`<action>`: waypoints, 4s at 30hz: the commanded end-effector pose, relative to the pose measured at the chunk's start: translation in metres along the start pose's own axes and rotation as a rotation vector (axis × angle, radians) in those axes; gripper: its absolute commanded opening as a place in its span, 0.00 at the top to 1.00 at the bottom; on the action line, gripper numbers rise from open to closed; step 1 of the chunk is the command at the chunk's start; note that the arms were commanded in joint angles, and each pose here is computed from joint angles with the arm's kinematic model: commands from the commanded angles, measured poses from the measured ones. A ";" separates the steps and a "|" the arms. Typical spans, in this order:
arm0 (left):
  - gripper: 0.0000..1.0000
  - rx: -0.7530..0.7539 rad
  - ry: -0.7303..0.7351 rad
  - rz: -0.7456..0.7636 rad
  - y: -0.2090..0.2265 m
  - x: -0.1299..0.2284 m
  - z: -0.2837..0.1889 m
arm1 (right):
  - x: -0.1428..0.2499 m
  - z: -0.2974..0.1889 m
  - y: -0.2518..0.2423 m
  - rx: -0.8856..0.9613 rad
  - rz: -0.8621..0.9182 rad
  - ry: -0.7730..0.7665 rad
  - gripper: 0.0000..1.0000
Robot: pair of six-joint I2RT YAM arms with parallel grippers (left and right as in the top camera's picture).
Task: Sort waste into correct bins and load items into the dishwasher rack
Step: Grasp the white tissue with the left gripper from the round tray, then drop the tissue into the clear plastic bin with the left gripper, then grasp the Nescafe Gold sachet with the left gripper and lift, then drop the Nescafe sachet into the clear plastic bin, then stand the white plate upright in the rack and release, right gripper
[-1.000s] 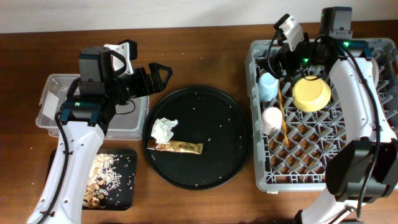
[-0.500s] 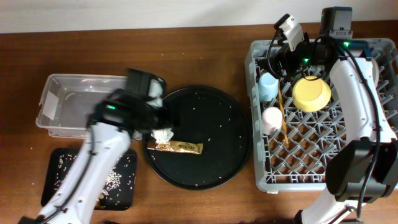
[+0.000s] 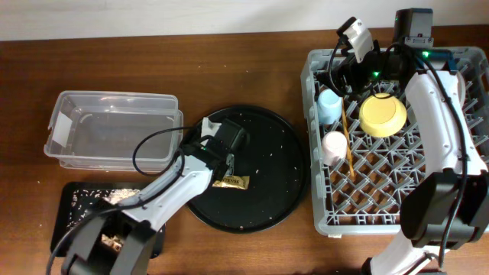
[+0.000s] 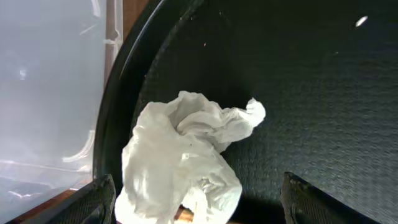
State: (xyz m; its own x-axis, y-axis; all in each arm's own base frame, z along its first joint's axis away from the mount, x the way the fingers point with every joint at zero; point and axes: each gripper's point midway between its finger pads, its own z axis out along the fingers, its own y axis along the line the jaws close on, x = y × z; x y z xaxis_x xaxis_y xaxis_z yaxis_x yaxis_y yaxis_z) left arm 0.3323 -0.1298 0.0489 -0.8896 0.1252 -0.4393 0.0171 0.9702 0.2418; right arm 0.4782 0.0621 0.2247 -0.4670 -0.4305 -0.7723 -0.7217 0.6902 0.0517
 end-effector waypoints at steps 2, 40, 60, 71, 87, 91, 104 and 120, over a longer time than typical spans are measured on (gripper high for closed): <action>0.15 -0.081 0.033 0.018 0.011 0.008 0.027 | -0.013 -0.011 0.004 0.005 -0.015 -0.033 0.02; 0.01 0.442 0.261 -0.289 0.050 0.012 -0.125 | -0.013 -0.011 0.004 0.005 -0.015 -0.033 0.02; 0.01 0.175 0.201 -0.799 -0.030 0.066 0.014 | -0.013 -0.011 0.004 0.005 -0.015 -0.033 0.02; 0.72 0.223 0.304 -0.782 -0.046 0.081 0.016 | -0.013 -0.011 0.004 0.005 -0.015 -0.033 0.02; 0.72 0.266 -0.266 -1.181 0.165 -0.070 -0.045 | -0.013 -0.011 0.004 0.005 -0.015 -0.033 0.02; 0.46 0.188 -0.305 -1.284 0.213 -0.065 -0.032 | -0.013 -0.011 0.004 0.005 -0.015 -0.033 0.02; 0.01 0.543 -0.356 -0.721 0.143 -0.090 -0.083 | -0.013 -0.011 0.004 0.005 -0.015 -0.033 0.02; 0.01 0.543 -0.356 -0.721 0.143 -0.090 -0.083 | -0.059 -0.045 0.046 0.022 -0.136 -0.116 0.02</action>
State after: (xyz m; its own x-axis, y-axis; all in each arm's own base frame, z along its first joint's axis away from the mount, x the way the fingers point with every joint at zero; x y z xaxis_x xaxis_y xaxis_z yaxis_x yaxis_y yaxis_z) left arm 0.3764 -0.0178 0.1860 -0.5838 -0.5858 -0.5622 -0.2219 0.7812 -0.5835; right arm 0.4753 0.0655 0.2336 -0.4498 -0.4351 -0.7800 -0.7268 0.6859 0.0366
